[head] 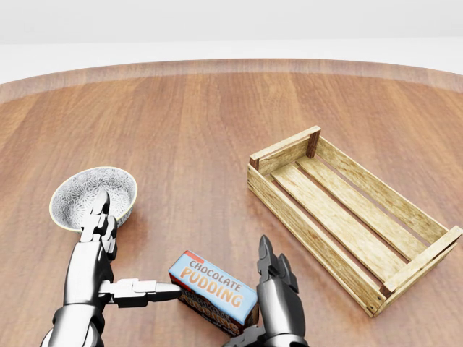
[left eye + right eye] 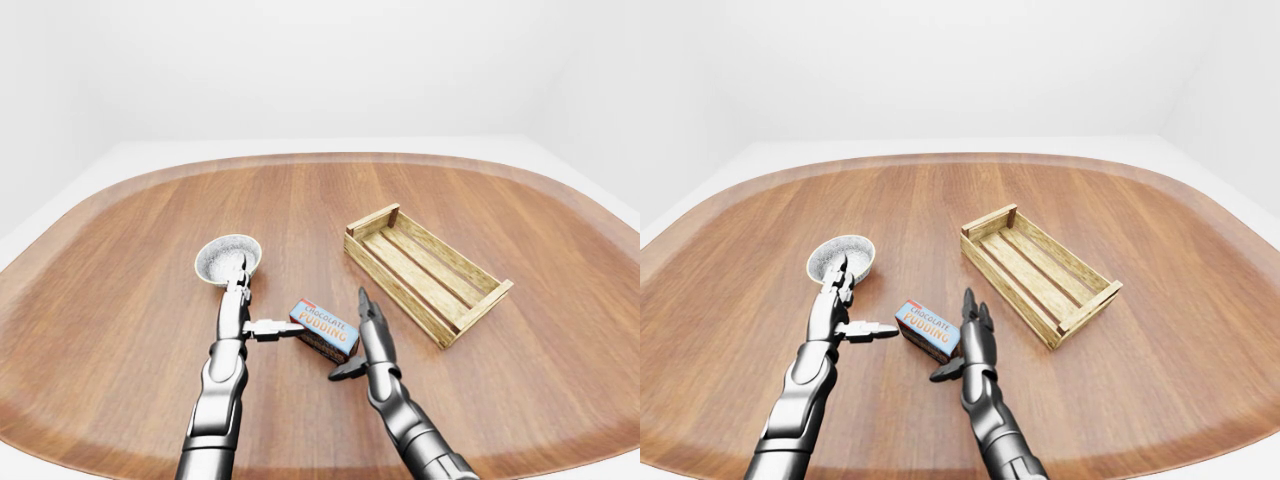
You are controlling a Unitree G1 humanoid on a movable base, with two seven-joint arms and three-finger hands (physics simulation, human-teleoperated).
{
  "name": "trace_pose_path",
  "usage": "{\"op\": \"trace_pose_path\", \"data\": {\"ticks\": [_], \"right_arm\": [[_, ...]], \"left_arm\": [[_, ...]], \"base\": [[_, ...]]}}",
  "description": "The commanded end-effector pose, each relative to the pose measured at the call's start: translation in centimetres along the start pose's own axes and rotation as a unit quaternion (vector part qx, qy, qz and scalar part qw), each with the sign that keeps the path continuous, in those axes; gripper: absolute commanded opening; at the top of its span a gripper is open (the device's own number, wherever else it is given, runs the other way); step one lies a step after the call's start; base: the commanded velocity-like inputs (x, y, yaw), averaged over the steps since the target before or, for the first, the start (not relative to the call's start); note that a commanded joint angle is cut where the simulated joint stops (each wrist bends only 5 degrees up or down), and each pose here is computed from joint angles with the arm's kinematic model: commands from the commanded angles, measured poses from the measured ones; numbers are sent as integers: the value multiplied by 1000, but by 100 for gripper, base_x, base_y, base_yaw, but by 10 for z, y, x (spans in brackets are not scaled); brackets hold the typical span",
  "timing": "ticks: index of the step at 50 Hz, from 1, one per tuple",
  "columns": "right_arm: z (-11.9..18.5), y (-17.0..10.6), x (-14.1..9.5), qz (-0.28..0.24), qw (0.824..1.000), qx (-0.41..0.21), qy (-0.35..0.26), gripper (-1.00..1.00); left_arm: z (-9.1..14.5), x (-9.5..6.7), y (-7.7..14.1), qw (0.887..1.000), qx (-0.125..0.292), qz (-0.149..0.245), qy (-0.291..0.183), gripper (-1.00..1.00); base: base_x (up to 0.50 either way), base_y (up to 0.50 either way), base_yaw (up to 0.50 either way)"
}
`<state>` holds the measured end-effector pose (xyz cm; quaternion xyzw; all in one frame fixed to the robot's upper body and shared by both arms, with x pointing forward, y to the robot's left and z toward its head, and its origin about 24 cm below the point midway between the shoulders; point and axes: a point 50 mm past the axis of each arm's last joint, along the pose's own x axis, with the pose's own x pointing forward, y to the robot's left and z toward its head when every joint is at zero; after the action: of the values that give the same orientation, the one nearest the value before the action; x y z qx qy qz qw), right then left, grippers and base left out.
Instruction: Pick up the chocolate pudding and put it in the tray.
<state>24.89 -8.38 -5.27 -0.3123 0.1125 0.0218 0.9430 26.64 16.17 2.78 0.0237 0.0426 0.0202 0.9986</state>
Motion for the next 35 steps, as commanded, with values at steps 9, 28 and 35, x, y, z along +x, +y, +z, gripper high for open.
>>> {"op": "trace_pose_path", "data": {"ticks": [9,28,35], "right_arm": [[-3,12,2,-4,999,-49,7,-100],[16,5,-3,-3,1000,-1,-31,-100],[42,-10,-17,-14,995,45,-93,-100]], "left_arm": [[1,-1,0,1000,-11,-5,-7,100],[1,-1,0,1000,-11,-5,-7,100],[1,-1,0,1000,-11,-5,-7,100]], "base": [[0,0,0],[0,0,0],[0,0,0]]}}
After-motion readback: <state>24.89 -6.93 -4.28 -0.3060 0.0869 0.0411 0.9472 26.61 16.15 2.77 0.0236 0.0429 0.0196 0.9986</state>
